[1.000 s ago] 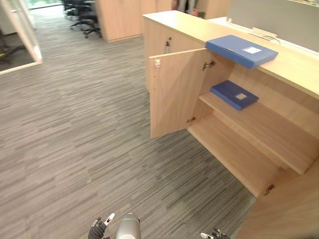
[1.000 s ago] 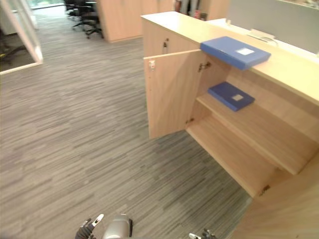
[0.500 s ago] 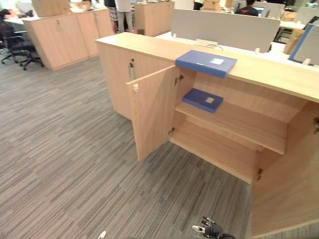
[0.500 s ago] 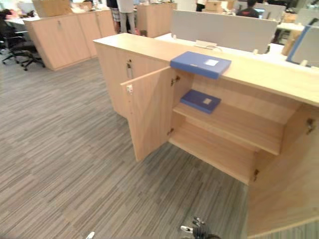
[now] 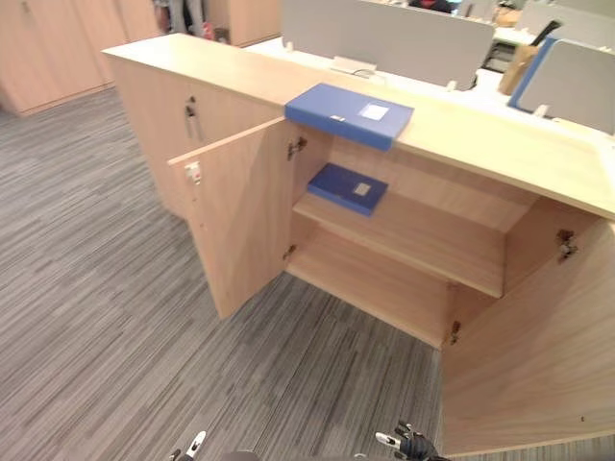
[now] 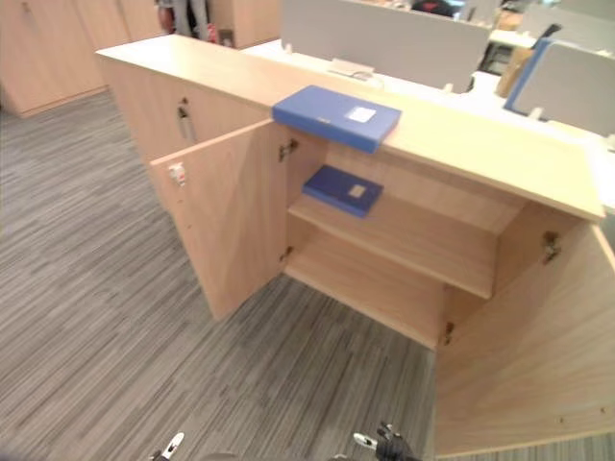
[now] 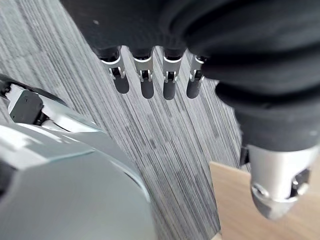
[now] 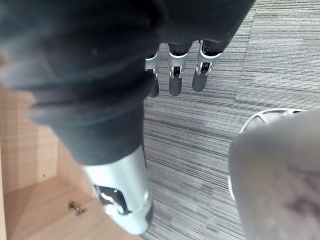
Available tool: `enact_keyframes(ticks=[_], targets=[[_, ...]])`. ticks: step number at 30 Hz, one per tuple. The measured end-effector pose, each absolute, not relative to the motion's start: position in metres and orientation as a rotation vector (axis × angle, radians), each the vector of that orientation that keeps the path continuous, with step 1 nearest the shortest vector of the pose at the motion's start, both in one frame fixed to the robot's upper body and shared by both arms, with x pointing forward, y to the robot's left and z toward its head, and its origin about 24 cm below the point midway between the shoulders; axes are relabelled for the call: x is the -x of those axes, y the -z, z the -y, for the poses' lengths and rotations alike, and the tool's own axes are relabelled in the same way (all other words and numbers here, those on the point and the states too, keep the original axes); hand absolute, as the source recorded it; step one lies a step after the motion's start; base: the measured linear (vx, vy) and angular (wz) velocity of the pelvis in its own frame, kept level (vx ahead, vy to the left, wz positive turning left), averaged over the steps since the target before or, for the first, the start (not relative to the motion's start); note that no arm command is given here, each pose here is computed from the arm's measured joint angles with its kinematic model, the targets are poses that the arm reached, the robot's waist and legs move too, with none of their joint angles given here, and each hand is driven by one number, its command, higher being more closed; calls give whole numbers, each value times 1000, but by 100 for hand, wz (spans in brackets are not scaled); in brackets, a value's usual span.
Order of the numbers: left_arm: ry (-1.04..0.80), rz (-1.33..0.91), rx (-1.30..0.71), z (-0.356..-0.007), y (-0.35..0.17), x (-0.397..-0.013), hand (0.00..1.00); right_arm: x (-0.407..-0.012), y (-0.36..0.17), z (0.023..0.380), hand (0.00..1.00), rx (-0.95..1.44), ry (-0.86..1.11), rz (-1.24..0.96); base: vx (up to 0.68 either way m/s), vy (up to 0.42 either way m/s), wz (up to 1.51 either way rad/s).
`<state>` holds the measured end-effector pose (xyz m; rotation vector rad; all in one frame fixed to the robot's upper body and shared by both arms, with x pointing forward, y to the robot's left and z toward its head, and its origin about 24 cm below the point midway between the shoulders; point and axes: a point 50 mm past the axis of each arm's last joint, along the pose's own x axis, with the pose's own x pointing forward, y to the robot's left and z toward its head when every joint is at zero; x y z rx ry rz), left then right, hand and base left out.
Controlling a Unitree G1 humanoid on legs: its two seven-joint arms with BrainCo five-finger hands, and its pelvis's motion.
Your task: Walk over to the cabinet, pick up the folder, carry it to the office cabinet, place the folder inside the office cabinet, then close the office cabinet door
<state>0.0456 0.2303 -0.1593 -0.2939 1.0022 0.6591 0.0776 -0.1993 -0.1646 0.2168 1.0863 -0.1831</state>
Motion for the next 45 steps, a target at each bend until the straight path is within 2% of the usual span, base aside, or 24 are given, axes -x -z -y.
enact_keyframes(ticks=[6, 10, 13, 17, 21, 30, 38, 45], targets=[[-665, -1001, 283, -231, 159, -47, 0, -87, 164, 194, 0, -210, 162, -1087, 430, 228, -124], [-679, -1011, 291, -229, 160, -42, 0, -91, 165, 173, 0, -149, 18, -1094, 427, 421, -78], [-695, -1005, 281, -234, 159, -40, 0, -94, 165, 165, 0, -156, -11, -1097, 418, 364, -10], [-721, -1062, 286, -231, 163, -20, 0, -97, 165, 166, 0, -158, -24, -1088, 260, 295, -62], [-658, -1065, 256, -227, 163, -27, 0, -97, 163, 175, 0, -119, -40, -1078, 133, 154, -19], [-580, -1019, 212, -228, 160, -51, 0, -96, 163, 177, 0, -74, -80, -1083, 51, -133, 25], [-664, -1011, 276, -228, 161, -43, 0, -96, 164, 169, 0, -96, -88, -1090, 94, -155, 27], [-697, -982, 320, -229, 160, -50, 0, -93, 165, 169, 0, -159, 2, -1091, 108, 0, -5]])
